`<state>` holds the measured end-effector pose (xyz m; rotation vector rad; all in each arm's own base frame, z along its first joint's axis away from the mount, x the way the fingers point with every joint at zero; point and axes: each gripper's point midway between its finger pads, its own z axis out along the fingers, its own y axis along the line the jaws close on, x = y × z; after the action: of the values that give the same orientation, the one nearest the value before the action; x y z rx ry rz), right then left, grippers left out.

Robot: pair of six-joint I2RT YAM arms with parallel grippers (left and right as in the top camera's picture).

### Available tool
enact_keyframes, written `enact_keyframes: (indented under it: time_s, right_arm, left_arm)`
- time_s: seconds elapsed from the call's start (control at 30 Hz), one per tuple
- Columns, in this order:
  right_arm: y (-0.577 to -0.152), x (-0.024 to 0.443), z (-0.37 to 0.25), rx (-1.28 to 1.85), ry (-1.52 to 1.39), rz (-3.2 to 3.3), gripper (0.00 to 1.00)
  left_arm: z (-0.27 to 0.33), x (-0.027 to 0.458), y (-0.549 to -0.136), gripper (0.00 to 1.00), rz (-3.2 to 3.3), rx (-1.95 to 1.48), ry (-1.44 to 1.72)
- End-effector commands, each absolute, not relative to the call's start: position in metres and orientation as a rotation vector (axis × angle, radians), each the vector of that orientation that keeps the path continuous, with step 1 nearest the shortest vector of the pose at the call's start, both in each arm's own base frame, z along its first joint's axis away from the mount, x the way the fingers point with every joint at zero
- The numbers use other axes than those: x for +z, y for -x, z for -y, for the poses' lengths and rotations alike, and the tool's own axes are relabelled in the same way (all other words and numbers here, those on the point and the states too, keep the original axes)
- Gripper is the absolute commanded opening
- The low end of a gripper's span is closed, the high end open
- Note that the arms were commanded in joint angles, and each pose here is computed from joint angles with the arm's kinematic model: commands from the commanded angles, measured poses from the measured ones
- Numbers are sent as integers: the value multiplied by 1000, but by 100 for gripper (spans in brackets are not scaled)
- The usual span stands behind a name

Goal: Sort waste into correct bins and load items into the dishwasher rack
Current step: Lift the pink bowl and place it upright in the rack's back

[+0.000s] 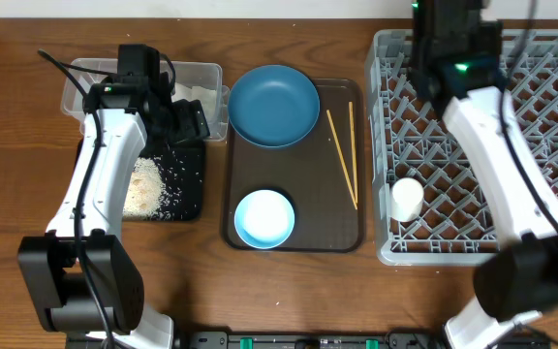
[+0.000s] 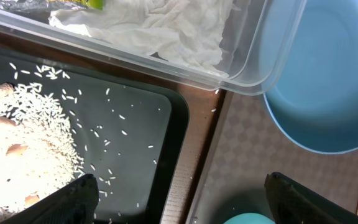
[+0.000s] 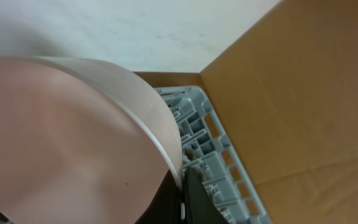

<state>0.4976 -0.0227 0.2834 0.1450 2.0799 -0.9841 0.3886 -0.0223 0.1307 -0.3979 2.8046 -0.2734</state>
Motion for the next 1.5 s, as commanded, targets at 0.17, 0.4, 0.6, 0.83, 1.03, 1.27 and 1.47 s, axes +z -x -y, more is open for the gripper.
enact_keyframes:
  time_s: [0.17,0.4,0.6,0.83,1.03,1.27,1.47]
  right_arm:
    - [-532,235,17,-1155,19,-2097,1]
    - [-542,202,3,-1135,90,-2142,1]
    - [-540,188,-2,-1149,133,-2176,1]
    - [-541,179,0,-1155,131,-2188,1]
    - [-542,168,-1,-1158,133,-2202,1]
    - [-542,167,-17,-1143,168,-2194,1]
    - [-532,159,-42,-1149,276,-2223,16]
  left_arm:
    - [18,136,-390,88,-2789,-249,388]
    - [18,136,-391,88,-2789,-249,388]
    - [18,136,-390,88,-2789,-249,388]
    - [18,136,-390,88,-2789,-249,388]
    - [18,136,-391,88,-2789,-249,388]
    - [18,136,-390,88,-2789,-249,388]
    - [18,136,-391,88,-2789,-249,388]
